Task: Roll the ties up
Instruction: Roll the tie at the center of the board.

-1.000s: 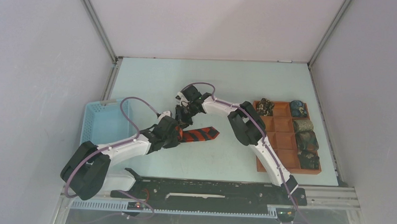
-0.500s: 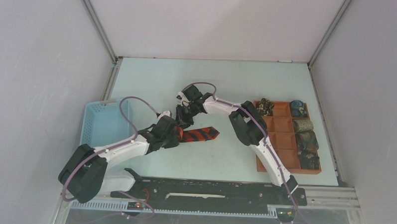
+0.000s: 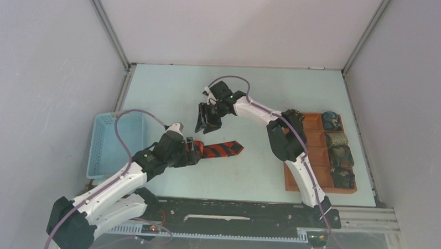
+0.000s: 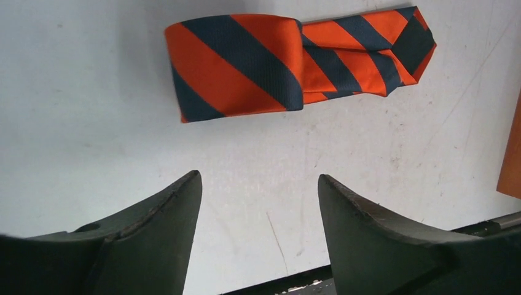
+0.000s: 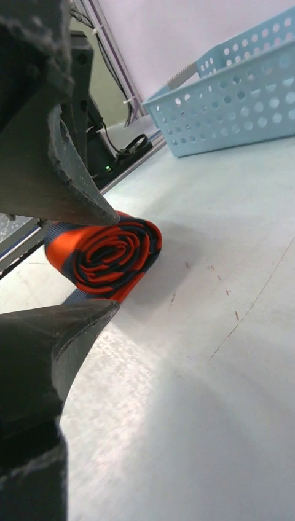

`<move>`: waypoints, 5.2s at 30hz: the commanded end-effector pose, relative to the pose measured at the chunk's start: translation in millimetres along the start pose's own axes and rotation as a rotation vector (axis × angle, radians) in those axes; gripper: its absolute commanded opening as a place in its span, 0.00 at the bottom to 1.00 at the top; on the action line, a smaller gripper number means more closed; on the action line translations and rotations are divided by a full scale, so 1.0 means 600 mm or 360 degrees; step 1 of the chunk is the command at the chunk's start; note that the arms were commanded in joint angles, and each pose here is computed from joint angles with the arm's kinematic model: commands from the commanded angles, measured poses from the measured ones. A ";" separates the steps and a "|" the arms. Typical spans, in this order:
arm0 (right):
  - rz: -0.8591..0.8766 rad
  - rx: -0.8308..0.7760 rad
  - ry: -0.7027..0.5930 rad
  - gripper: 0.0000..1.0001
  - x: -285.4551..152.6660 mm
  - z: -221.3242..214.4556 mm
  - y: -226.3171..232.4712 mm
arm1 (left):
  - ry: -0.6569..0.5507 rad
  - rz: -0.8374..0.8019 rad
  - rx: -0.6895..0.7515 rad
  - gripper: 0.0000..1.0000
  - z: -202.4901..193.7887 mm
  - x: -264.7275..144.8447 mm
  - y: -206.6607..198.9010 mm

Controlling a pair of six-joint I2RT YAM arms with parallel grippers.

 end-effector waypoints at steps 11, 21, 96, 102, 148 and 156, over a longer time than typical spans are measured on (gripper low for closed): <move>0.0016 -0.0200 -0.0315 0.41 -0.137 -0.063 0.095 | -0.0146 0.0098 -0.0137 0.84 0.067 -0.032 0.029; 0.0062 -0.0180 -0.0212 0.28 -0.070 -0.094 0.108 | -0.0098 0.0123 -0.0196 0.84 0.089 -0.011 0.047; -0.0069 -0.0069 -0.0155 0.18 -0.034 -0.108 0.007 | 0.0185 -0.0218 -0.0335 0.47 0.045 0.119 0.040; -0.0055 -0.0094 -0.0204 0.26 -0.059 -0.099 0.023 | 0.0167 -0.0083 -0.0249 0.46 0.050 0.112 0.037; -0.0174 0.0075 -0.0474 0.31 -0.202 -0.096 -0.070 | 0.0083 0.1220 0.0859 0.41 0.110 0.110 -0.016; -0.0164 0.0089 -0.0507 0.31 -0.222 -0.096 -0.071 | 0.0113 0.1247 0.0954 0.42 0.089 0.134 -0.035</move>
Point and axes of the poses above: each gripper's point midway between its finger pads, its own x axis out along the fingers, its own y axis along the line the jaws close on, z = x × y, the point moved 8 cm from there along -x, back along the fingers, and after that the axes turned 1 degree about -x, right-handed, at the moved point
